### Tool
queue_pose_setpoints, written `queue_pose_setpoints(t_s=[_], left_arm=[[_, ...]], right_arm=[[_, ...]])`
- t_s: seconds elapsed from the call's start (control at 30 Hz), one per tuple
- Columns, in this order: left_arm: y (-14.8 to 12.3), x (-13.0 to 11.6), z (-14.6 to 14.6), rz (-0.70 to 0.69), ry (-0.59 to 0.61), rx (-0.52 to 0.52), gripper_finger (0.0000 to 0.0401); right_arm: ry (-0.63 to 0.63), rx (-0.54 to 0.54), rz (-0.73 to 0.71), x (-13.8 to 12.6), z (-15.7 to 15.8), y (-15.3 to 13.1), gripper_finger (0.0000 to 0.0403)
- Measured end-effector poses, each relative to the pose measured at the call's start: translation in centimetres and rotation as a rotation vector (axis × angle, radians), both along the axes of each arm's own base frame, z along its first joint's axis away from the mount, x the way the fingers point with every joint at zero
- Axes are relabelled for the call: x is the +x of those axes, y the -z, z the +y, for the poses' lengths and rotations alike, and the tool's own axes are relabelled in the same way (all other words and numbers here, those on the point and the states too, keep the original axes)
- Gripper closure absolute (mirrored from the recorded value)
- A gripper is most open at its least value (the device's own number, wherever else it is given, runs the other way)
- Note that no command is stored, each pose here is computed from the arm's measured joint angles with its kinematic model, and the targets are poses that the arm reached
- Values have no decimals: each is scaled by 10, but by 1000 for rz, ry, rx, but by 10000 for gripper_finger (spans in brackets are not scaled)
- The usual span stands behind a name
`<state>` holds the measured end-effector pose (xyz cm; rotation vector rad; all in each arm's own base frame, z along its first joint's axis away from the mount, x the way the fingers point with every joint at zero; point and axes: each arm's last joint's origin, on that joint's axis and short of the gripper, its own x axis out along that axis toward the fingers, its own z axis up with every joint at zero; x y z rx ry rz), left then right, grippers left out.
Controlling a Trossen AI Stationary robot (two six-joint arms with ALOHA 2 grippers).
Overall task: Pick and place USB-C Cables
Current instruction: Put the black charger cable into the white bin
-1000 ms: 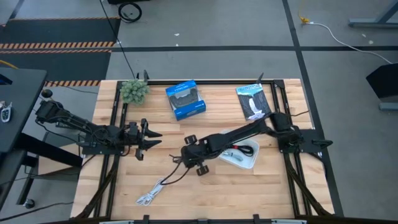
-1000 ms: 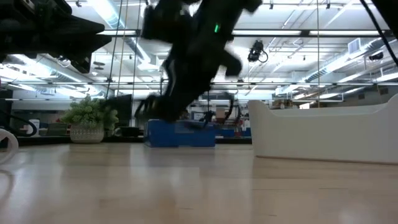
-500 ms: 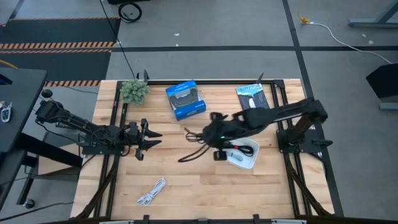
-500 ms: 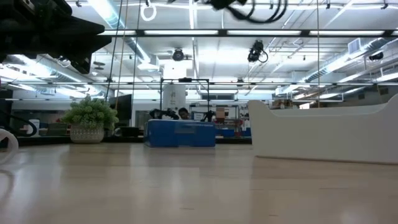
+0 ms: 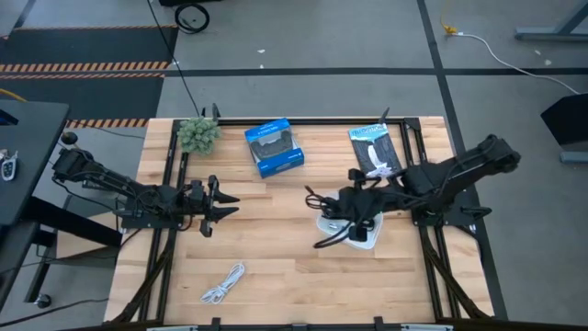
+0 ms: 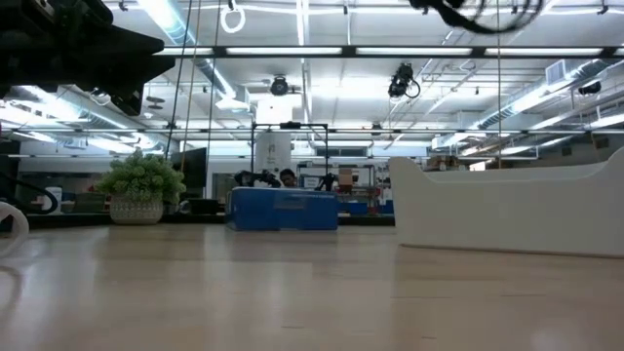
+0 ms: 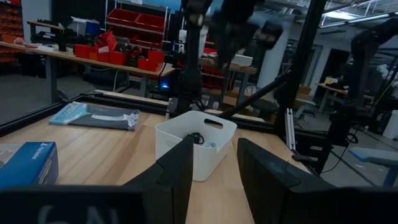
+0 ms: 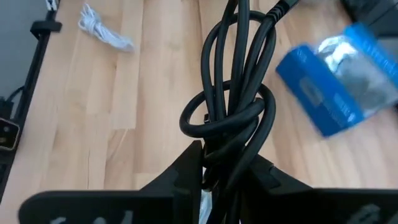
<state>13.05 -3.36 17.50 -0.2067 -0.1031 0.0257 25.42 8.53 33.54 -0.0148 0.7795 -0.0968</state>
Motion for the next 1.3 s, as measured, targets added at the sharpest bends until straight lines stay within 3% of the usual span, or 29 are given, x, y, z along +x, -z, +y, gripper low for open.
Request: queue_pose_setpoints(t_s=[0.3,0.5,0.7,1.3], left_arm=[[0,0,0,0,0,0,268],[0,0,0,0,0,0,268],[0,0,0,0,0,0,268],[0,0,0,0,1,0,268]], right_arm=[[30,105,-4,-18,-12,87,329],[57,135,1,-28,-19,128,329],[103,139,65,-38,-24,150,329],[259,151,154,-53,-46,180,329]])
